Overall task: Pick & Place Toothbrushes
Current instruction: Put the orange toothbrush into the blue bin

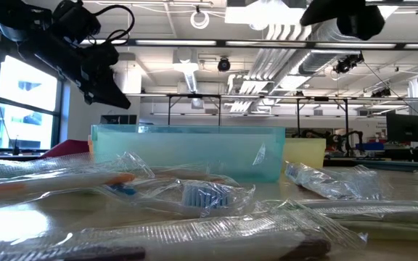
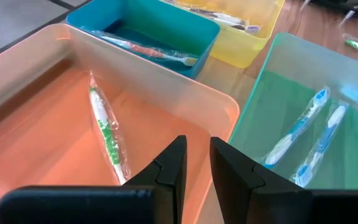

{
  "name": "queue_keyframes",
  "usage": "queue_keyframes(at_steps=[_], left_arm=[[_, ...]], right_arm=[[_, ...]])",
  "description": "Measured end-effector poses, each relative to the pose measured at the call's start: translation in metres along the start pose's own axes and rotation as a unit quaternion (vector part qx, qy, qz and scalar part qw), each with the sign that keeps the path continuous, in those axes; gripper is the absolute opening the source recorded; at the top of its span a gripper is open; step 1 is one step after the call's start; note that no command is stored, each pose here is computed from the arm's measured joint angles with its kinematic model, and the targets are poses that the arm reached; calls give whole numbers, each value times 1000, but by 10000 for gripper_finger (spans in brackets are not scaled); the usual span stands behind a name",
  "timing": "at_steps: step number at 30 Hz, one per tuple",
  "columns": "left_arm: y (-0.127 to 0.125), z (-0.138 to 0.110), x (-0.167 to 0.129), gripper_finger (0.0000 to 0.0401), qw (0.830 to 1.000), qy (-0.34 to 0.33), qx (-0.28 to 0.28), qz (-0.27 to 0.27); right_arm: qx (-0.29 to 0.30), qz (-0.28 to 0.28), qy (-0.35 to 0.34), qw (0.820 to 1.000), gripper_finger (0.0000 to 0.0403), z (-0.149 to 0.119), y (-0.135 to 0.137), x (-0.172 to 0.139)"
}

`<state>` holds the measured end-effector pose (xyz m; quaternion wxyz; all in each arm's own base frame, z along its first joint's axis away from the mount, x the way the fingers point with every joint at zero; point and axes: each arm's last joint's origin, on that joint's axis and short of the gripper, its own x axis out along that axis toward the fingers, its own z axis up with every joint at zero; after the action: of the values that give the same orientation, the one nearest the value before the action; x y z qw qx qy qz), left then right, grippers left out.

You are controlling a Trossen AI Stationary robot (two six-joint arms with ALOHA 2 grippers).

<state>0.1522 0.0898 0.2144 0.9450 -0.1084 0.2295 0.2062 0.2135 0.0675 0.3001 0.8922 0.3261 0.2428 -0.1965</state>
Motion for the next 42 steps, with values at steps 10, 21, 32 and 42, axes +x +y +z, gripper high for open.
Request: queue_keyframes(at_steps=[10,21,32,42], left_arm=[[0,0,0,69,1000,0,0,2],[0,0,0,69,1000,0,0,2],[0,0,0,69,1000,-2,0,1],[0,1,0,69,1000,-3,0,-1]], right_arm=[[146,-38,200,968,3,-42,16,16],[217,-105,285,928,3,-88,27,21],[268,-212,355,870,4,-136,30,13],[266,-268,379,845,4,-164,29,19]])
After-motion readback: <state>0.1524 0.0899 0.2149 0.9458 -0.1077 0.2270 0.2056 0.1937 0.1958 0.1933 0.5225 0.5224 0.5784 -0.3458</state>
